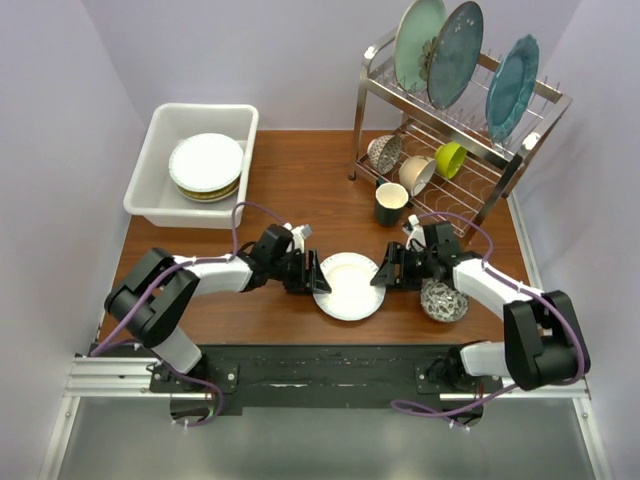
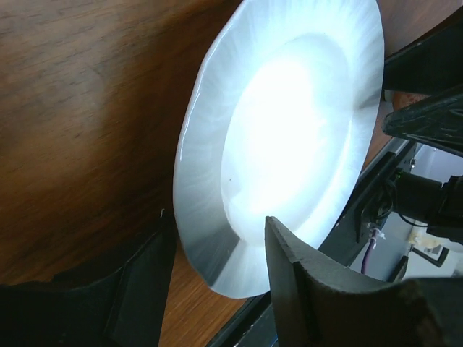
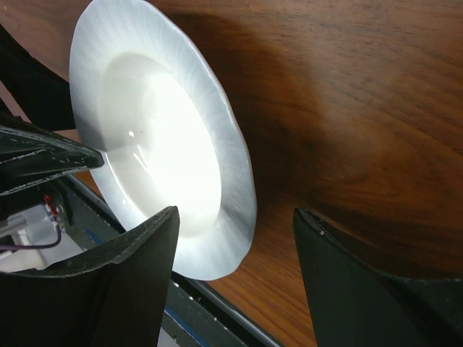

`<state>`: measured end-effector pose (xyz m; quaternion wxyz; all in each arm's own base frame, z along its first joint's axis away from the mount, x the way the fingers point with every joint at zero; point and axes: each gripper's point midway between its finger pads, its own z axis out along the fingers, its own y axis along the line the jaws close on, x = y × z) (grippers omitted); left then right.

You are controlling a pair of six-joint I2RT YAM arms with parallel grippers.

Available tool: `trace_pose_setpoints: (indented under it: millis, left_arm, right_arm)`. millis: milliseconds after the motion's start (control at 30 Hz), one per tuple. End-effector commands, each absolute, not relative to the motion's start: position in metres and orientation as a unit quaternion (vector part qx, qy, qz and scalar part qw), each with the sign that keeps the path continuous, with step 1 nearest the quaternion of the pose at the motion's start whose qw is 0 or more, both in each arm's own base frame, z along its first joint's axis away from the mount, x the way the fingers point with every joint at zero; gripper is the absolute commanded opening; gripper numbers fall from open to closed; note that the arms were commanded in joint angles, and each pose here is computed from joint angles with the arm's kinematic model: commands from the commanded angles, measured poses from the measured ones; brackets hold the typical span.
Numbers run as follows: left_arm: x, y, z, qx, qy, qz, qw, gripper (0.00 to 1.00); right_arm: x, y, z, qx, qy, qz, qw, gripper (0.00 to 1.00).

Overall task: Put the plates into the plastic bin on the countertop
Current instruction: Pick up the plate at the center of the board.

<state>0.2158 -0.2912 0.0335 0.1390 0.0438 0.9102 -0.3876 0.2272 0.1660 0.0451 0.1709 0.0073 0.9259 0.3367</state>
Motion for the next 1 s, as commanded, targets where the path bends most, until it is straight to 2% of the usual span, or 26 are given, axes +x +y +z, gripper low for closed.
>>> trace_pose_setpoints:
  millis: [0, 67, 133, 167, 400, 967]
  left_arm:
    - [0.225, -0.311, 0.044, 0.048, 0.893, -0.420, 0.154, 0.51]
    - [0.226, -0.312, 0.045, 0.048, 0.892, -0.421, 0.156, 0.39]
    - [0.226, -0.313, 0.046, 0.048, 0.892, -0.422, 0.156, 0.33]
    - [0.226, -0.313, 0.047, 0.050, 0.891, -0.423, 0.159, 0.25]
    - [0.225, -0.312, 0.049, 0.050, 0.890, -0.424, 0.161, 0.00]
    - [0.234, -0.308, 0.064, 0.056, 0.893, -0.406, 0.187, 0.00]
  right_arm:
    - [0.241, 0.154, 0.063, 0.002, 0.929, 0.300, 0.216, 0.69]
    - [0.243, 0.153, 0.071, 0.001, 0.927, 0.297, 0.230, 0.69]
    - [0.245, 0.151, 0.074, 0.001, 0.926, 0.292, 0.238, 0.69]
    - [0.246, 0.150, 0.077, 0.002, 0.925, 0.291, 0.243, 0.70]
    - [0.246, 0.147, 0.080, 0.000, 0.926, 0.284, 0.249, 0.70]
    - [0.248, 0.144, 0.086, -0.006, 0.923, 0.275, 0.268, 0.72]
